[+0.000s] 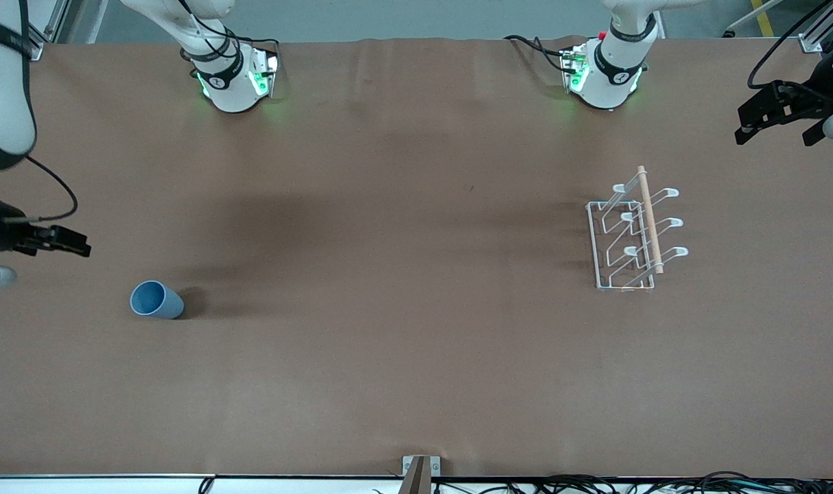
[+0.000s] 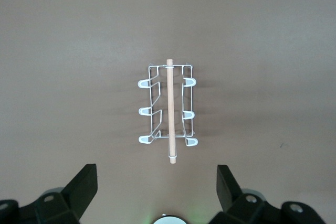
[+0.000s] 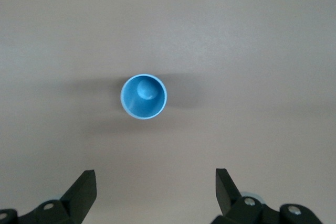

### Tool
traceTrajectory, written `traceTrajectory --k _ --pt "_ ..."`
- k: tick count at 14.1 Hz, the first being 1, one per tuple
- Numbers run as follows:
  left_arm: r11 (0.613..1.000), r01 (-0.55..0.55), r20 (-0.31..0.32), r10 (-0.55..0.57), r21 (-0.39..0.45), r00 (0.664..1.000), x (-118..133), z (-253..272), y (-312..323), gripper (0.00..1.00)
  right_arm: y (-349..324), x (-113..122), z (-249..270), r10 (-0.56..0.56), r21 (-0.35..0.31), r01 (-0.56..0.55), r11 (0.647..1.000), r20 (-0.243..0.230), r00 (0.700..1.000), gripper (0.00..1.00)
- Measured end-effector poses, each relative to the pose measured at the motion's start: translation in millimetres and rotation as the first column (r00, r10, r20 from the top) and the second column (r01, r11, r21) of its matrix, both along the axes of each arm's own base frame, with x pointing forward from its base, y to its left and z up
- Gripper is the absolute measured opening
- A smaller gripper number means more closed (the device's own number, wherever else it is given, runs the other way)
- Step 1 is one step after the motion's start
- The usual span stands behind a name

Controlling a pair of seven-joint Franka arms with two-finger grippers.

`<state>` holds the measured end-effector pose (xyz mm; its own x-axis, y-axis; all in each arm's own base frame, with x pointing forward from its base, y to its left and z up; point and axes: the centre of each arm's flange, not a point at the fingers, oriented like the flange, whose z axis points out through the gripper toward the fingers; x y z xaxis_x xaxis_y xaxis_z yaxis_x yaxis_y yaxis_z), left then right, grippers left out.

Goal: Hang cup on cup holder
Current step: 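Lower the right gripper to the blue cup and close on it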

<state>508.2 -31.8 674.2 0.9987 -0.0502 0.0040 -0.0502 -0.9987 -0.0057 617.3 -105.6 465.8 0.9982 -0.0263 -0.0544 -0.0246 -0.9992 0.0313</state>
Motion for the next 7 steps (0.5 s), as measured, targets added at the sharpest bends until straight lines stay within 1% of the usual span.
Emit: traceTrajectory --k 3,6,7 --pt "1.0 0.001 0.0 -0.001 0.0 1.0 0.1 0.1 0.0 1.0 -27.7 13.5 -57.8 0.022 0.007 -0.021 1.0 -0.021 1.0 1.0" --pt "1.0 0.011 0.0 -0.011 0.0 1.0 0.3 0.0 0.1 1.0 -42.3 16.7 -102.3 0.026 0.02 -0.024 1.0 -0.064 0.998 1.0" --pt "1.0 0.012 0.0 -0.012 0.0 1.0 0.4 0.0 0.2 1.0 -40.4 18.6 -115.2 0.03 0.022 -0.029 0.999 -0.066 0.997 0.98"
